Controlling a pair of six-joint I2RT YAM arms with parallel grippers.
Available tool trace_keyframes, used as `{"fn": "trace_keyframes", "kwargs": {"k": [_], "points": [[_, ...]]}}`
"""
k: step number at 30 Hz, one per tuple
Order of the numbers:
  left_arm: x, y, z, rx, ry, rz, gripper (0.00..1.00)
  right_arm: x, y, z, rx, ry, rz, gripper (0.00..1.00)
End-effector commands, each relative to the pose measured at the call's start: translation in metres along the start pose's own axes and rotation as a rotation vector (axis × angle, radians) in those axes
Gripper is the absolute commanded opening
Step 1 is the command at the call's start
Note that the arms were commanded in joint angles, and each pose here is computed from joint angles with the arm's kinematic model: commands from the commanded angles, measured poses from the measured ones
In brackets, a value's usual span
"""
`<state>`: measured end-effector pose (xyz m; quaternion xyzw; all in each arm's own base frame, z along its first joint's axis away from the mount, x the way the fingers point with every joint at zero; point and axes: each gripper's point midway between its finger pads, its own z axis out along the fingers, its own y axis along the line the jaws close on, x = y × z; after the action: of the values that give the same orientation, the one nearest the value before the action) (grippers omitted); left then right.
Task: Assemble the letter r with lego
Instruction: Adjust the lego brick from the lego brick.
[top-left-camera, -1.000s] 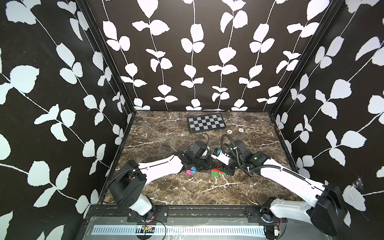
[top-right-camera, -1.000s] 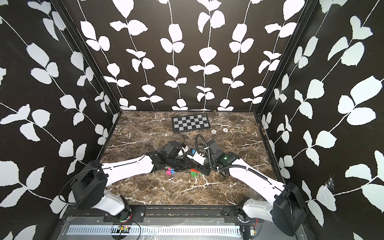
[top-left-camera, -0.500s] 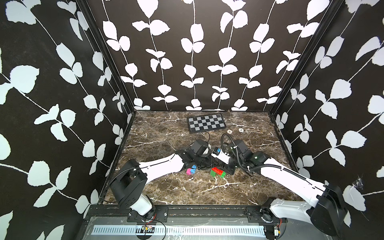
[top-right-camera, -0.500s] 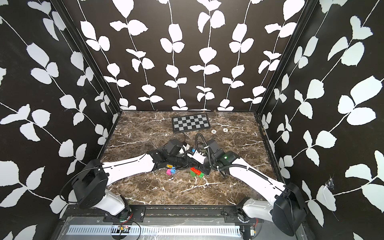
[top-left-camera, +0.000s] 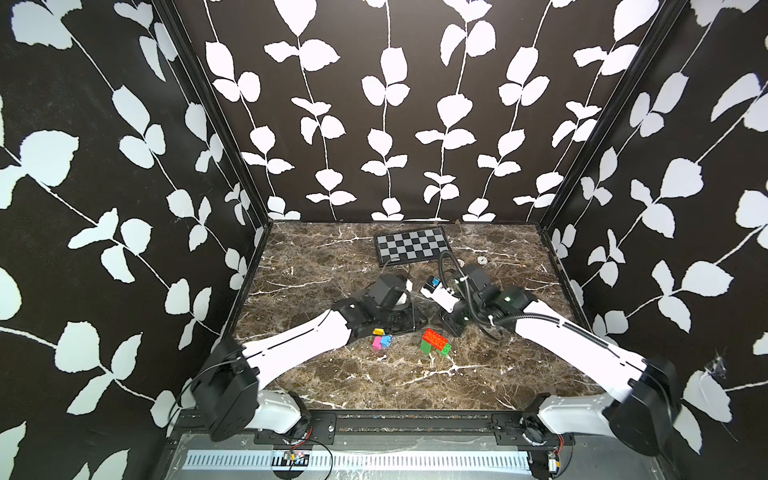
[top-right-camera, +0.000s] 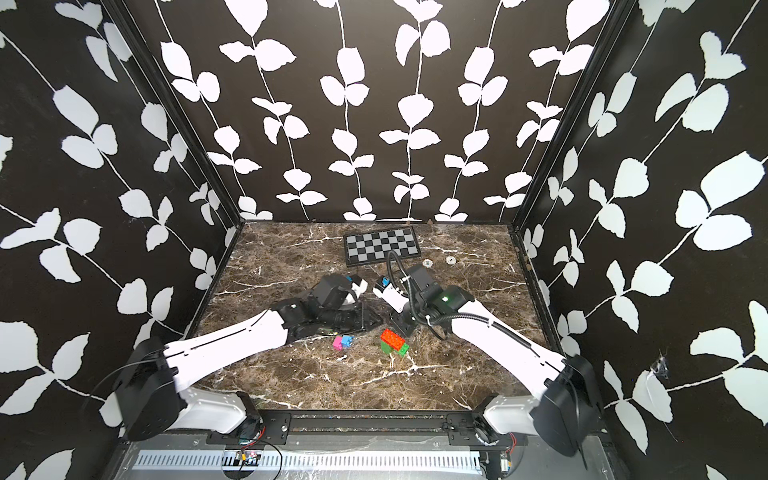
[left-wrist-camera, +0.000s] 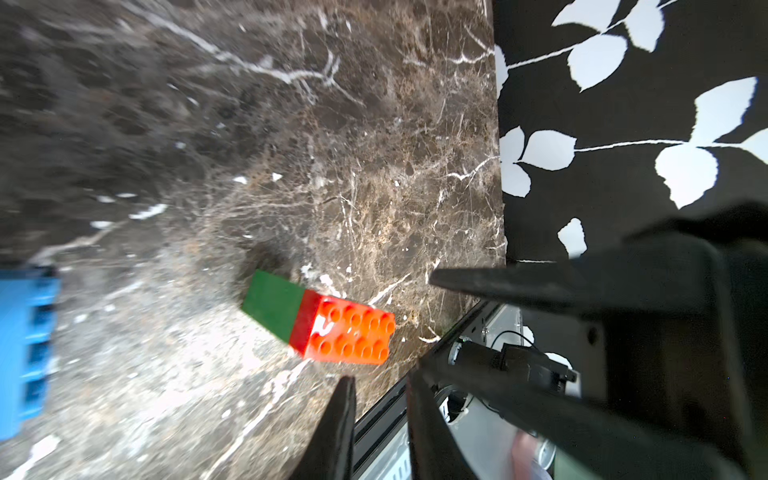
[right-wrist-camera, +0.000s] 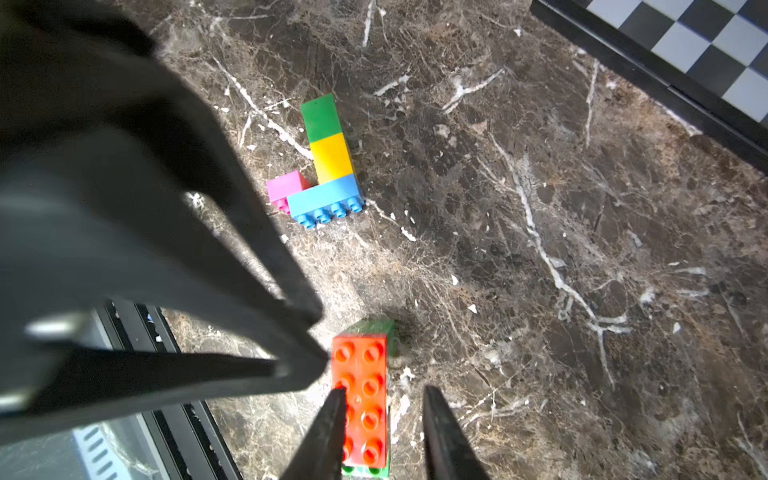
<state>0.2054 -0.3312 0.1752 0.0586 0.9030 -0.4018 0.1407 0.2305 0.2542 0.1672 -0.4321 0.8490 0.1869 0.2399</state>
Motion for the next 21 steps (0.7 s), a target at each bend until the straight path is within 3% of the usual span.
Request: {"fn": "trace_keyframes", "kwargs": {"k": [1,10,13,21], "points": [[0.008,0.04,-0.025,-0.115,-0.017,-0.004,0.25,0.013,0.007,0.006,-0.024,0.09,0.062,0.29],[0.027,0.095,-0.077,-0.211,-0.113,-0.054,0.28,0.018,0.019,0.025,-0.043,0.159,0.054,0.36],[0.035,0.103,-0.083,-0.228,-0.122,-0.057,0.3,0.019,0.025,0.028,-0.059,0.177,0.029,0.41],[0.044,0.113,-0.083,-0.236,-0.112,-0.074,0.31,0.026,0.016,0.031,0.017,0.235,-0.003,0.42]]}}
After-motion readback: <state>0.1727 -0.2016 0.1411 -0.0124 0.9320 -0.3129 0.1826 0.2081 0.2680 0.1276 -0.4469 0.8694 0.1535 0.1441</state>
